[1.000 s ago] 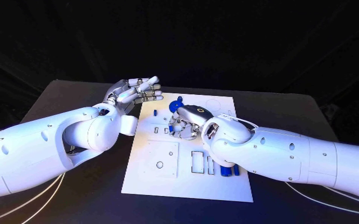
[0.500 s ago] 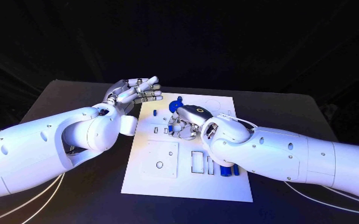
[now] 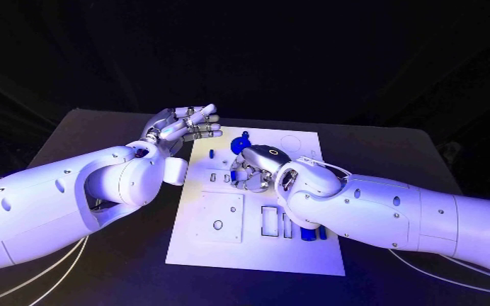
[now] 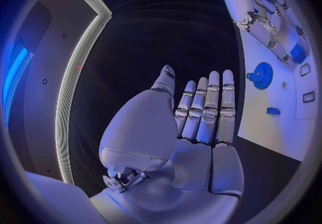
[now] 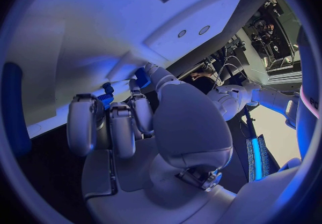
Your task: Assemble the parts on the task board
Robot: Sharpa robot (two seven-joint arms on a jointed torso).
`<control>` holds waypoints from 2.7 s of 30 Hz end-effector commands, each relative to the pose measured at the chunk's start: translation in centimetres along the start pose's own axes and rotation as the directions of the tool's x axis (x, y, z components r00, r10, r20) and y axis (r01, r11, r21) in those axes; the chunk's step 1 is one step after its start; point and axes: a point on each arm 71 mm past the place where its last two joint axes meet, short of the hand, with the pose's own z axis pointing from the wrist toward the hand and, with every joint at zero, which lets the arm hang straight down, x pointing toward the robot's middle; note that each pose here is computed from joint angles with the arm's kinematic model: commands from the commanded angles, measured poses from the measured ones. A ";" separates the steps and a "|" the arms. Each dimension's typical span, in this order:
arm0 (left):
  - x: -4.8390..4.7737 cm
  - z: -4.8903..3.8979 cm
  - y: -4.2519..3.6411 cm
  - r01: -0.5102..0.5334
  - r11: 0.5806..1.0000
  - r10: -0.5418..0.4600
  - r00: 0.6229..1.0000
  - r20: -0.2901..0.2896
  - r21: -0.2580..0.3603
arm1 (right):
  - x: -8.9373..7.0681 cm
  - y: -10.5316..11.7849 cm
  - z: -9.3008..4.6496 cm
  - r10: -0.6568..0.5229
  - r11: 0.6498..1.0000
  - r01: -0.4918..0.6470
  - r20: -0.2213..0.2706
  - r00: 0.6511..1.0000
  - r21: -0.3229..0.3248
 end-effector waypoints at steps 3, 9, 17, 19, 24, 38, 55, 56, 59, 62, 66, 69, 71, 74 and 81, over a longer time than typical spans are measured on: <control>0.25 0.01 -0.09 0.004 1.000 -0.004 1.000 -0.021 0.007 | -0.1 0.1 -0.1 0.001 1.000 -0.001 0.025 1.000 -0.006; 0.17 0.03 -0.04 -0.007 1.000 0.007 1.000 -0.021 0.000 | -0.5 0.1 -0.5 0.021 1.000 -0.020 0.064 0.998 -0.018; -0.04 0.15 0.68 -0.169 0.982 0.160 0.982 -0.097 -0.082 | -3.4 -1.2 -3.1 0.154 0.987 -0.145 0.155 0.976 -0.068; -0.04 0.19 1.01 -0.237 0.965 0.222 0.966 -0.133 -0.112 | -4.5 -2.1 -3.9 0.199 0.980 -0.194 0.157 0.967 -0.048; -0.40 0.32 1.98 -0.428 0.883 0.384 0.894 -0.229 -0.191 | -6.9 -4.6 -6.3 0.279 0.958 -0.287 0.171 0.945 0.023; 0.02 3.20 2.46 -0.869 0.414 0.754 0.494 -0.433 -0.270 | -9.9 -8.7 -10.0 0.288 0.936 -0.323 0.223 0.931 0.138; 2.52 6.18 2.49 -0.927 0.158 0.791 0.325 -0.518 -0.339 | -10.1 -9.9 -10.2 0.276 0.930 -0.320 0.231 0.933 0.180; 2.62 6.27 2.56 -0.929 0.151 0.790 0.319 -0.523 -0.339 | -10.1 -9.9 -10.2 0.276 0.930 -0.320 0.231 0.933 0.181; 2.95 6.51 2.81 -0.932 0.133 0.786 0.306 -0.537 -0.337 | -10.1 -9.9 -10.2 0.275 0.930 -0.319 0.230 0.933 0.183; 3.21 6.70 3.09 -0.935 0.120 0.782 0.297 -0.548 -0.334 | -10.1 -10.0 -10.2 0.275 0.929 -0.319 0.230 0.934 0.185; 3.50 6.89 3.47 -0.938 0.104 0.774 0.284 -0.566 -0.330 | -10.1 -10.0 -10.2 0.275 0.929 -0.319 0.228 0.934 0.186; 3.70 6.96 3.68 -0.941 0.095 0.768 0.277 -0.577 -0.325 | -10.1 -10.0 -10.2 0.275 0.929 -0.319 0.227 0.934 0.187; 3.83 6.96 3.75 -0.943 0.092 0.766 0.273 -0.583 -0.321 | -10.1 -10.0 -10.2 0.275 0.929 -0.319 0.227 0.934 0.188; 4.07 6.93 3.85 -0.946 0.088 0.760 0.267 -0.592 -0.313 | -10.0 -10.0 -10.1 0.275 0.929 -0.319 0.226 0.935 0.189; 4.64 6.77 4.02 -0.952 0.085 0.747 0.256 -0.614 -0.294 | -10.0 -10.0 -10.0 0.274 0.929 -0.318 0.224 0.935 0.189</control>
